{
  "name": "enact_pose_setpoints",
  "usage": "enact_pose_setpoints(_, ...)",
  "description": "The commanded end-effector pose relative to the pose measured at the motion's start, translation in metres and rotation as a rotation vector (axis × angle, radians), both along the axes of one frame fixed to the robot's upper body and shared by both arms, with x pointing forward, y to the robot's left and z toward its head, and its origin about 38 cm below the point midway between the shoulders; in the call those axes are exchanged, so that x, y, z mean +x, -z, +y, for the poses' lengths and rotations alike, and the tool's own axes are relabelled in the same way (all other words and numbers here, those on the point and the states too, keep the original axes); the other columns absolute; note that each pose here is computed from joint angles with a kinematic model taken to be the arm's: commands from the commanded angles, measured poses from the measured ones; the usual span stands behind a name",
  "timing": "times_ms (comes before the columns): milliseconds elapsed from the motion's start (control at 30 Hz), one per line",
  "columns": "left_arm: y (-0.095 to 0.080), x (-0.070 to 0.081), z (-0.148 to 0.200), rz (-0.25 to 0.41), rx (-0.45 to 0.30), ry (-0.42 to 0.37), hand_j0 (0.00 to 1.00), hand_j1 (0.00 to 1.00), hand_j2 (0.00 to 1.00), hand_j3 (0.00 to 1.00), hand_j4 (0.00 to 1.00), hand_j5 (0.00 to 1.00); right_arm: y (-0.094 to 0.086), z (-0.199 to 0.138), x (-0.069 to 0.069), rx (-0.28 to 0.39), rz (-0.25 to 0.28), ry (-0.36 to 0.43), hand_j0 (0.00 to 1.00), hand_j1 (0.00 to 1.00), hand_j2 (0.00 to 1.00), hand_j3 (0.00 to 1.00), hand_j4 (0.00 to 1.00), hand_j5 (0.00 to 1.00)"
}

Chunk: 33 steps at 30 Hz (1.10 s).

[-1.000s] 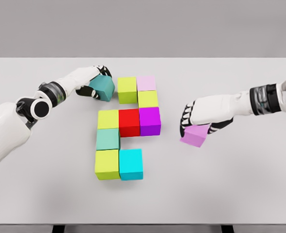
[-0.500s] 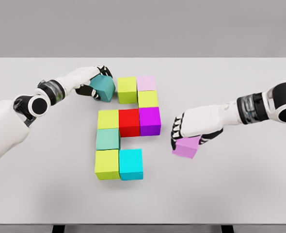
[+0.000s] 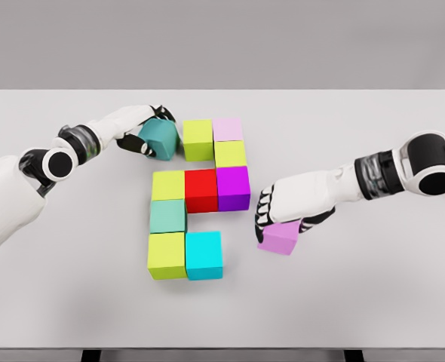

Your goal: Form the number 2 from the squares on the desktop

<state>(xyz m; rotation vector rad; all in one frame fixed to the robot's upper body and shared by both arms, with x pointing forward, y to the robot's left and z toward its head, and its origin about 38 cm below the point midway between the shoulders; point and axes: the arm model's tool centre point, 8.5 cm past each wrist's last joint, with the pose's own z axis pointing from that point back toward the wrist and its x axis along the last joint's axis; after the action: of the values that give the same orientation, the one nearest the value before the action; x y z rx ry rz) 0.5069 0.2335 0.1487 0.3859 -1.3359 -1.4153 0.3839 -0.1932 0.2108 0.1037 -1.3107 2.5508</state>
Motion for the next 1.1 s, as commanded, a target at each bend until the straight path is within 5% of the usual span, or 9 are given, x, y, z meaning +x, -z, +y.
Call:
enact_pose_setpoints(0,0.001,0.001,0.002,0.001,0.004,-0.010,0.81,0.81,0.81,0.81,0.81,0.81,0.002,0.001,-0.001,0.002,0.009,-0.001,0.59,0.59,0.59,0.59,0.59,0.59)
enact_pose_setpoints(433,-0.002,0.001,0.005,0.002,-0.002,-0.019,0.92,0.92,0.92,0.92,0.92,0.92,0.013,0.017,-0.009,-0.002,0.040,-0.045,0.59,0.59,0.59,0.59,0.59,0.59)
enact_pose_setpoints(633,-0.028,-0.009,0.043,0.025,-0.004,-0.123,0.99,0.99,0.99,0.99,0.99,0.99,0.015,0.021,-0.010,0.000,0.044,-0.056,0.59,0.59,0.59,0.59,0.59,0.59)
enact_pose_setpoints(667,-0.026,-0.010,0.045,0.032,0.001,-0.124,0.89,0.89,0.89,0.89,0.89,0.89,0.015,0.021,-0.010,0.000,0.044,-0.056,0.59,0.59,0.59,0.59,0.59,0.59)
enact_pose_setpoints(700,-0.026,-0.008,0.050,0.035,0.003,-0.140,0.66,0.66,0.66,0.66,0.66,0.66,0.016,0.021,-0.011,-0.001,0.046,-0.058,0.59,0.59,0.59,0.59,0.59,0.59)
enact_pose_setpoints(833,-0.015,0.005,0.080,0.062,0.051,-0.228,0.21,0.21,0.21,0.21,0.21,0.21,0.017,0.025,-0.012,0.001,0.049,-0.068,0.59,0.59,0.59,0.59,0.59,0.59)
enact_pose_setpoints(933,-0.007,0.009,0.081,0.072,0.074,-0.244,0.21,0.21,0.21,0.21,0.21,0.21,0.018,0.025,-0.012,0.000,0.053,-0.068,0.60,0.60,0.60,0.60,0.60,0.60)
enact_pose_setpoints(1067,0.005,0.009,0.060,0.089,0.095,-0.203,0.21,0.21,0.21,0.21,0.21,0.21,0.019,0.023,-0.012,-0.004,0.054,-0.063,0.88,0.88,0.88,0.88,0.88,0.88)
